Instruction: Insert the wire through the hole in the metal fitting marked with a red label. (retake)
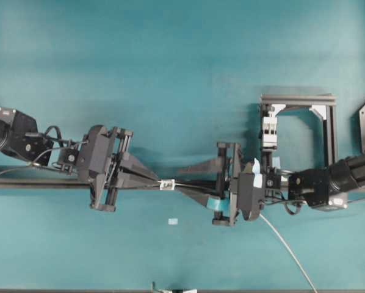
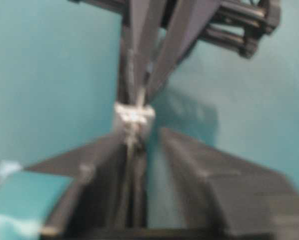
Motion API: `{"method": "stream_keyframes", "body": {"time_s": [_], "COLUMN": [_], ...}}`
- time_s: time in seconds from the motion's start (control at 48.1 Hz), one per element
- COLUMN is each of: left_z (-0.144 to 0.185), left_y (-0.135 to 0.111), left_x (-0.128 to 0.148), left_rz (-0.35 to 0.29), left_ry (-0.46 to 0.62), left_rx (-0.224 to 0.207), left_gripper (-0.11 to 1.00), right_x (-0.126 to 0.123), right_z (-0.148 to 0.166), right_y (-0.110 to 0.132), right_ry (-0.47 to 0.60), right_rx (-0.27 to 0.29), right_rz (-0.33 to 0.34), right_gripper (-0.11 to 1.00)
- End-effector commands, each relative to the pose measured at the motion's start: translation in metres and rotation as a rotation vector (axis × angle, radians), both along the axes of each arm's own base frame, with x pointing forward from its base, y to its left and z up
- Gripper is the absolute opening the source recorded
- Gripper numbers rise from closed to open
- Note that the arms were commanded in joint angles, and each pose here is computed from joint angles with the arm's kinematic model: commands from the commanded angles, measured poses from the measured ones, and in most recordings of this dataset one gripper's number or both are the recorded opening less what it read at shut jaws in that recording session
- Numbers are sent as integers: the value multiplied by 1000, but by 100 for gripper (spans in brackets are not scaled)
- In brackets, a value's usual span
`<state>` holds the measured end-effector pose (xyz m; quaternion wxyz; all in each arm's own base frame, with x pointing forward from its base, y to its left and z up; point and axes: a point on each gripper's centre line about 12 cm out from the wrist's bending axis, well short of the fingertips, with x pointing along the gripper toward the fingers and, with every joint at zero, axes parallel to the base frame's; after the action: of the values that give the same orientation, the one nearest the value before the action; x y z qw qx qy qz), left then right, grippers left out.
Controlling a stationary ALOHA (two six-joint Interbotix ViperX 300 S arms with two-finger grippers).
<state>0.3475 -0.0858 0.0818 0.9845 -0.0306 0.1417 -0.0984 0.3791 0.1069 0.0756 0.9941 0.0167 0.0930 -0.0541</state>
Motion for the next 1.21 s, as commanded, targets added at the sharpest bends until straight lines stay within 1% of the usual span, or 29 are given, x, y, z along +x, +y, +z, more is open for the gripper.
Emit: {"method": "stream_keyframes", "body": {"time_s": [0.0, 0.042, 0.062, 0.457, 0.748, 0.956, 1.185], "left_z": [14, 13, 13, 12, 19, 22, 29], "left_y": [-1, -1, -1, -1, 1, 3, 6], "left_x": [3, 3, 3, 2, -8, -20, -44], "left_rz": [-2, -2, -2, -3, -4, -12, -23], "left_ry": [-41, -41, -40, -30, -17, 19, 35], "left_rx": [-12, -12, -11, -8, -3, 8, 11], "left_gripper": [-11, -11, -11, -11, -11, -11, -11], "right_x": [0, 0, -1, -2, -2, -2, -3], "right_z": [16, 17, 18, 19, 18, 18, 17], "right_y": [-1, -1, -1, -2, -2, -1, -2], "right_ry": [-38, -40, -41, -43, -42, -37, -34], "right_rx": [13, 14, 15, 15, 14, 15, 14], "right_rz": [-1, 0, 0, -1, -2, 0, 0], "right_gripper": [71, 81, 82, 81, 80, 80, 80]}}
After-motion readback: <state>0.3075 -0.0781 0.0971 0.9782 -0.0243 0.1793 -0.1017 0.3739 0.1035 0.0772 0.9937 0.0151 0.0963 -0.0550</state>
